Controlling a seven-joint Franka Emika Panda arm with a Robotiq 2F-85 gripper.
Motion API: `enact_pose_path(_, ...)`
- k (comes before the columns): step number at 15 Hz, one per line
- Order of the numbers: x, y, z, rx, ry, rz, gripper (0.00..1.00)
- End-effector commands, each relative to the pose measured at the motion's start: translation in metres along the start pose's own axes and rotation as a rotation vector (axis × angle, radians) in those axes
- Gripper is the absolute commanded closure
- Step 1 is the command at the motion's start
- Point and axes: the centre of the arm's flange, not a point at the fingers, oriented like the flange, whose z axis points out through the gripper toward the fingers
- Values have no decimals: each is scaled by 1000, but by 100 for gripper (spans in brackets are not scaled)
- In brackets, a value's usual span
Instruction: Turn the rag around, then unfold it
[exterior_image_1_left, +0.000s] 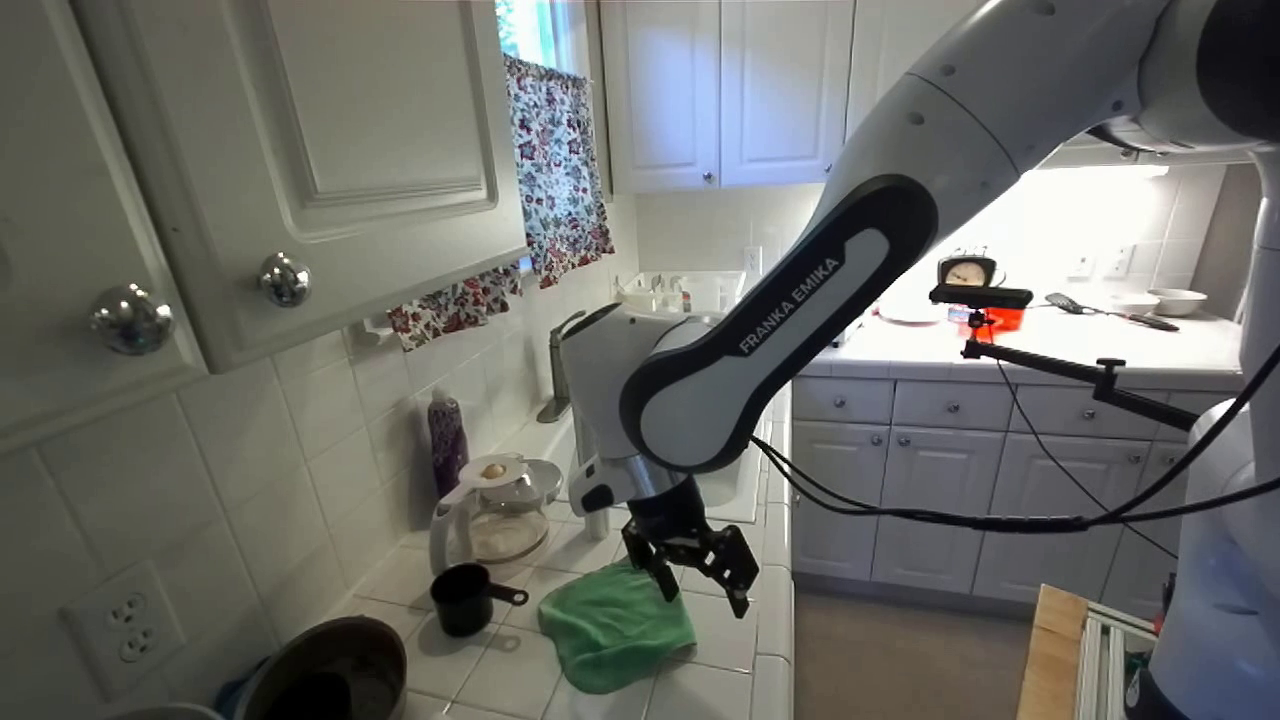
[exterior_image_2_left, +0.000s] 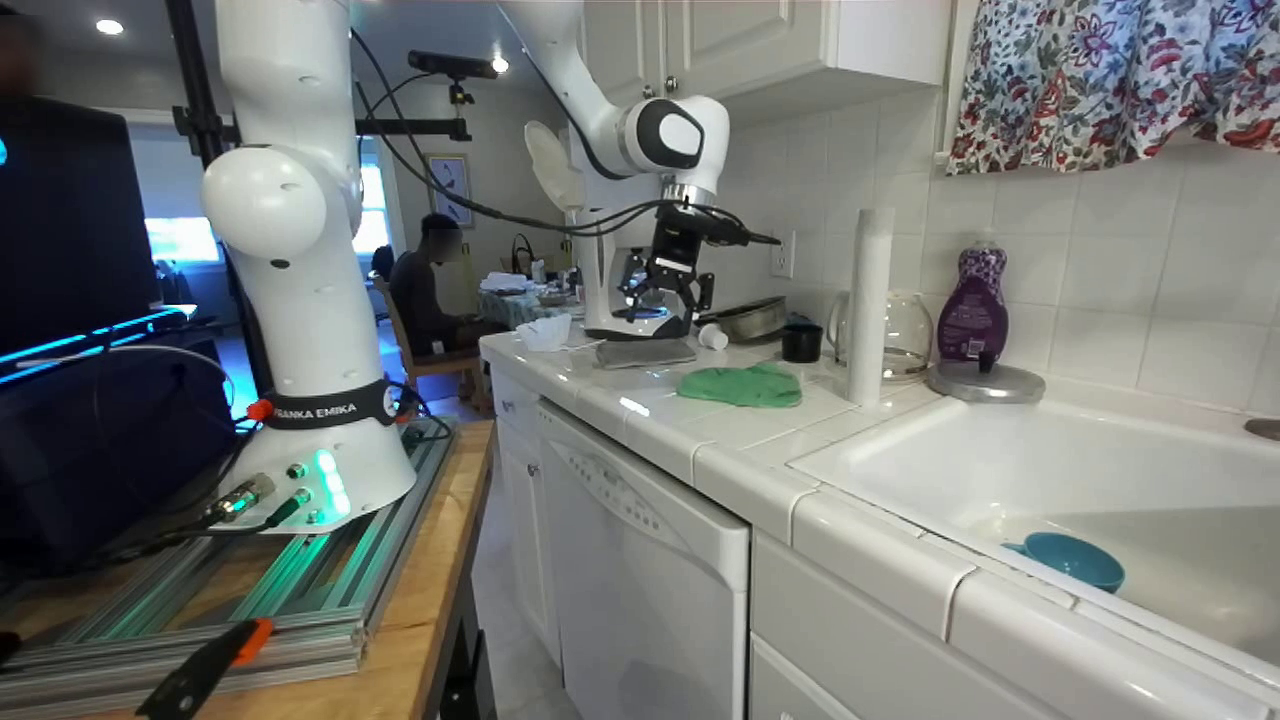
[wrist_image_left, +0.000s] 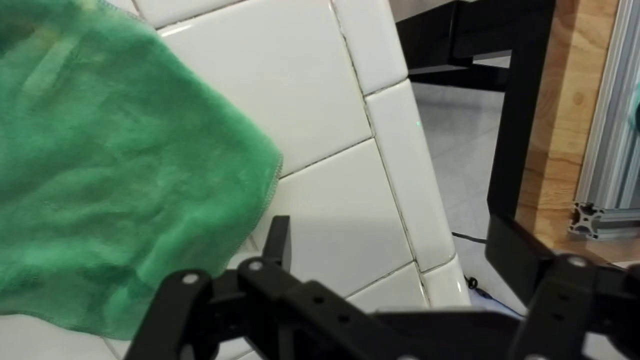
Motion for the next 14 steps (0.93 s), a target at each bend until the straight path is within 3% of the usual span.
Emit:
enact_pose_path(1,4,-1,3,-20,-6,20,0)
enact_pose_path(5,14,-15,21,-126,-21,222,0)
enact_pose_path(8,21,-22,44,-154,-29,296,0)
enact_pose_path(14,22,-20,59,-329,-222,331,0)
